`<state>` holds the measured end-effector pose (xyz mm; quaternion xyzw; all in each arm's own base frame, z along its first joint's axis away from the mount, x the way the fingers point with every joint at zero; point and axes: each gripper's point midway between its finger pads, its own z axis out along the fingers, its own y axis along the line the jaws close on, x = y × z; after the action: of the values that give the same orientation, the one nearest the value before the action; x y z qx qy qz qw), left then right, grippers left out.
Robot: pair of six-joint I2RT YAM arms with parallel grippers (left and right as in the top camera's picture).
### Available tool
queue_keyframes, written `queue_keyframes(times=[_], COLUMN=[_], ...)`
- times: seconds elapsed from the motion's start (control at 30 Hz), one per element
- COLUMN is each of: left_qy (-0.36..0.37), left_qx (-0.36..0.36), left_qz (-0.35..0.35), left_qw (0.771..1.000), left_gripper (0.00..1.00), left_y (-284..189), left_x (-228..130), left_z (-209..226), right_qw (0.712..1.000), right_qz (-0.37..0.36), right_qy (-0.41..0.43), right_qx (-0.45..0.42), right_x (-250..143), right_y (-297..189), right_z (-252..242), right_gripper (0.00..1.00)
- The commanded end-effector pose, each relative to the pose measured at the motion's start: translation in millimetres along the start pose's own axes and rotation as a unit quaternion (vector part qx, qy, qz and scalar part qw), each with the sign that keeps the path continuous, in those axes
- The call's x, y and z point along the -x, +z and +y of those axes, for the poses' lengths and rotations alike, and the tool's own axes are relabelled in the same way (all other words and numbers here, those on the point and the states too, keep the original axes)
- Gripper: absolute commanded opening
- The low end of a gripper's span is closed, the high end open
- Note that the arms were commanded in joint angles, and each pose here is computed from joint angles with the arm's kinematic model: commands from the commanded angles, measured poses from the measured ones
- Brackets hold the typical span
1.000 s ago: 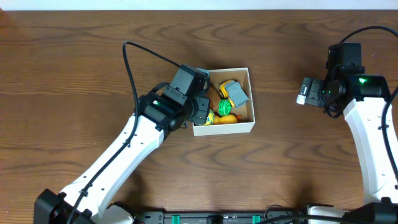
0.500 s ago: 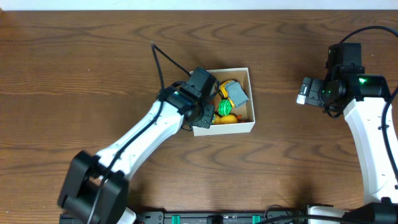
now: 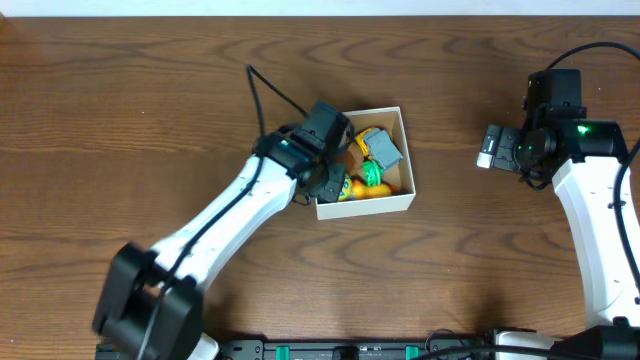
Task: Pack container
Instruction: 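Lower the green toy into the box and open the left gripper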
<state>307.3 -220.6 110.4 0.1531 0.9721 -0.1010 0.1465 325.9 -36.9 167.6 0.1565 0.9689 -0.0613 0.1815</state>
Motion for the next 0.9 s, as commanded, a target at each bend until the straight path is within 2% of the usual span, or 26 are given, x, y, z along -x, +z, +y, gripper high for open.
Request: queue_keyframes(times=[0.0,0.17,0.4,0.47,0.53,0.77,0.8,0.87], left_qy=[0.012,0.004,-0.005,-0.006,-0.006,-0.006,-0.006,-0.009], left_qx=[0.013,0.025,0.030,0.032,0.032,0.032,0.032,0.044], left_qz=[-0.088,-0.141,-0.140,-0.136,-0.135,-0.135,-0.135,-0.138], left_qw=[0.996,0.990,0.990,0.990,0.990,0.990,0.990,0.989], left_gripper=[0.06,0.07,0.07,0.21,0.27,0.28,0.33,0.66], left_y=[-59,-102,-105,-103,-103,-103,-103,-103], left_x=[33,41,40,39,39,39,39,40], left_z=[-1,7,16,17,17,17,17,22], right_qw=[1.000,1.000,1.000,1.000,1.000,1.000,1.000,1.000], right_qz=[0.000,0.001,0.001,0.001,0.000,-0.002,-0.002,-0.003], right_qy=[-0.003,-0.003,-0.003,-0.003,-0.003,-0.003,-0.003,-0.002], right_qx=[-0.001,-0.001,-0.001,-0.001,-0.001,-0.001,-0.001,0.000], right_x=[1,0,0,0,0,2,2,2], right_y=[0,0,0,0,0,0,0,0], right_z=[-2,-3,-3,-2,-2,-2,-2,-2], right_gripper=[0.99,0.99,0.99,0.99,0.99,0.99,0.99,0.99])
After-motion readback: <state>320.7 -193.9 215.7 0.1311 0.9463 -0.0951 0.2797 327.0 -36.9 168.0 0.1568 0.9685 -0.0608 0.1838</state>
